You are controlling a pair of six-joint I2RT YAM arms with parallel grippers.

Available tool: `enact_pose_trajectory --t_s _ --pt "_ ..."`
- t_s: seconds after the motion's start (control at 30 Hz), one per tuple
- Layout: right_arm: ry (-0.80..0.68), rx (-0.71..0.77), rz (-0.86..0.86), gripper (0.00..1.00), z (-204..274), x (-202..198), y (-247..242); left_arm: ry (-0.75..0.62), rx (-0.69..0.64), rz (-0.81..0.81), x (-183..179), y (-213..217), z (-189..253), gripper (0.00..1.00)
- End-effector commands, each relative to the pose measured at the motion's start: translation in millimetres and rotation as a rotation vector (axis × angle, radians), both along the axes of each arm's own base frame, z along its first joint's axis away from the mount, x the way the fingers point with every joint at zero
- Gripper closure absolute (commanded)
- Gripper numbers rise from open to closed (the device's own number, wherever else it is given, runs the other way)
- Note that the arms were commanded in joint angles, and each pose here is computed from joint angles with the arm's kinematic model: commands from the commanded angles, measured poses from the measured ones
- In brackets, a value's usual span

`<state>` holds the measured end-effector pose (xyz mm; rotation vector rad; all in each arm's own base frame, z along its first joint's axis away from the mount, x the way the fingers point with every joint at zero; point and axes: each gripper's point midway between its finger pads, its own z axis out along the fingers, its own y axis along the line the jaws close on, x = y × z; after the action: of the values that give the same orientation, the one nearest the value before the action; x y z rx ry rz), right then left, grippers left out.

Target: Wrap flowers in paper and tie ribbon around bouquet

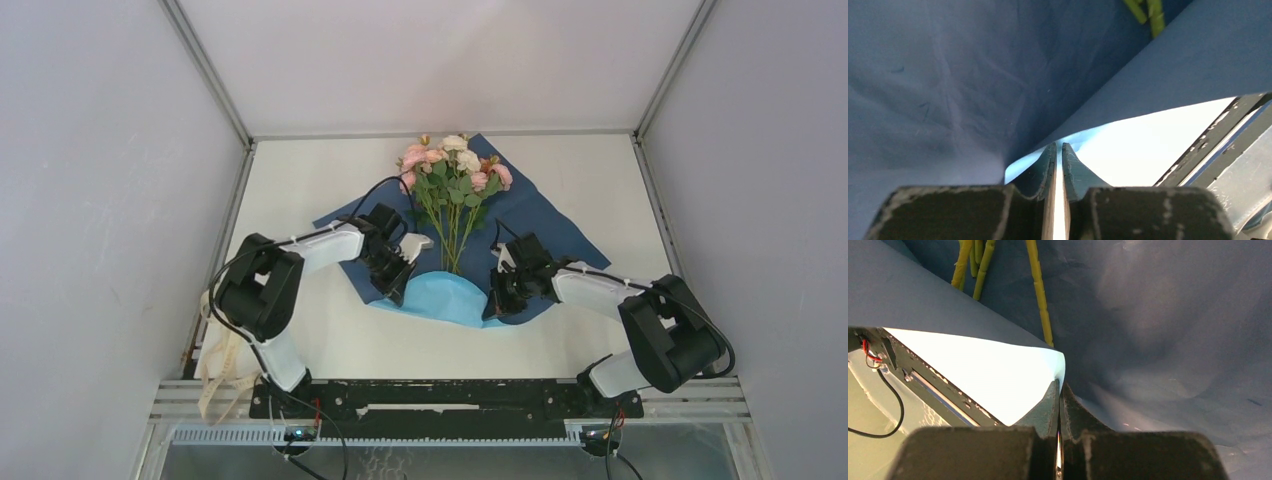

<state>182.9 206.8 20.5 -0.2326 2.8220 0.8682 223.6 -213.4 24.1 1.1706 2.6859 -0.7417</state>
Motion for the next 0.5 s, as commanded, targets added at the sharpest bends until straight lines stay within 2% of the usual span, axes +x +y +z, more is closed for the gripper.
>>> enact_pose_trajectory --t_s 0.0,0.13,0.27,0.37,0.47 --pt "-0.034 -0.014 -0.019 1.00 11.5 16.2 -0.1 0.003 0.092 -0.038 -7.4 20.8 -10.6 0.87" --pt "-0.032 -0.022 -0.007 1.00 15.8 18.3 -4.6 -0.060 0.147 -0.069 -6.7 37.2 -14.2 0.83" --pt "-0.007 -0.002 0.019 1.00 14.1 16.8 0.0 -0.076 -0.026 -0.141 -14.0 14.1 30.0 0.74" --pt "-0.008 0.006 0.031 1.00 15.6 17.7 2.2 -0.165 -0.187 -0.188 -5.0 -3.6 83.5 0.62" --pt "-0.013 0.006 0.040 1.00 18.3 19.6 3.0 -0.217 -0.345 -0.187 5.6 -23.6 109.8 0.50"
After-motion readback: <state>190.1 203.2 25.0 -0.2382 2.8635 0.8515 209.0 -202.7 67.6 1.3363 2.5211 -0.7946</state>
